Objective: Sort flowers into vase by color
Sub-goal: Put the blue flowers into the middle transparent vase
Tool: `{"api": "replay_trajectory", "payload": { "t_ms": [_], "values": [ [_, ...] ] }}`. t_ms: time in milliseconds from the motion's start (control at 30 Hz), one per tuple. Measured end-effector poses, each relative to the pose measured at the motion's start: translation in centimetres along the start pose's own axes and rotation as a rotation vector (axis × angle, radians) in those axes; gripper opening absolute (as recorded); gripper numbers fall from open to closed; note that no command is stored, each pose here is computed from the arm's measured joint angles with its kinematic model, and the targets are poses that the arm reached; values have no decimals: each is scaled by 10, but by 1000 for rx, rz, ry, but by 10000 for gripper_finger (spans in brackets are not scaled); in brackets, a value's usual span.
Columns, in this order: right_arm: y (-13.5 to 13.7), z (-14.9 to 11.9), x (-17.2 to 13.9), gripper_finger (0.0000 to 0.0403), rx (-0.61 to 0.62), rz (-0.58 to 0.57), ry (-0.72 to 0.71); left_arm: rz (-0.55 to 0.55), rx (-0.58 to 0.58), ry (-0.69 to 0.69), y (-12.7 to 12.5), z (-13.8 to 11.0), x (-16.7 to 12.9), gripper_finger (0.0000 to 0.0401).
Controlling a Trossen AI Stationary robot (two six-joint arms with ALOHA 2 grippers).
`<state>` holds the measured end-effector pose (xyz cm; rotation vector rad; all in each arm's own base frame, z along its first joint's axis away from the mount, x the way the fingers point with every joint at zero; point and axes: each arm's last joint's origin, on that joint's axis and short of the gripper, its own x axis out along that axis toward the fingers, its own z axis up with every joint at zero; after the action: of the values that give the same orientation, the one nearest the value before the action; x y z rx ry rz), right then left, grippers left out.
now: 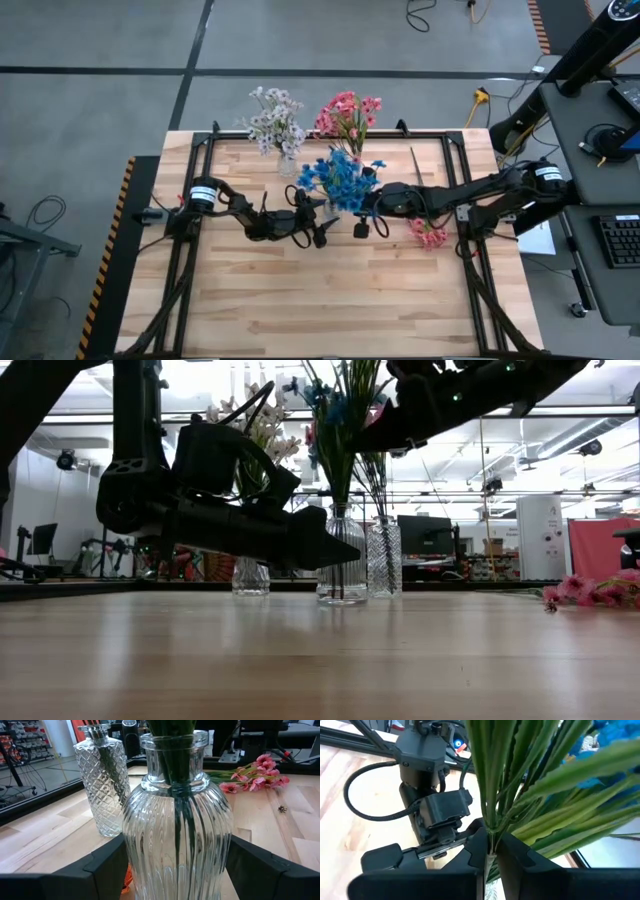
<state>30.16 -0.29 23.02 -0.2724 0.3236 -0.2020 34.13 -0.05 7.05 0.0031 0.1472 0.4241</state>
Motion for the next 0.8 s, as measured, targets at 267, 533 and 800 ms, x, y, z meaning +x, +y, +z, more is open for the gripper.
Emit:
{"api": "replay_trajectory", "payload": {
  "t_ms": [267,533,800],
  "values": [
    [-1,-1,0,22,6,-1,4,-1,3,1,0,0,0,272],
    [0,-2,0,22,11,2,16,-1,5,2,0,-1,0,272],
    [4,-11,9,22,6,14,47,-2,8,2,0,-1,0,272]
  ]
}}
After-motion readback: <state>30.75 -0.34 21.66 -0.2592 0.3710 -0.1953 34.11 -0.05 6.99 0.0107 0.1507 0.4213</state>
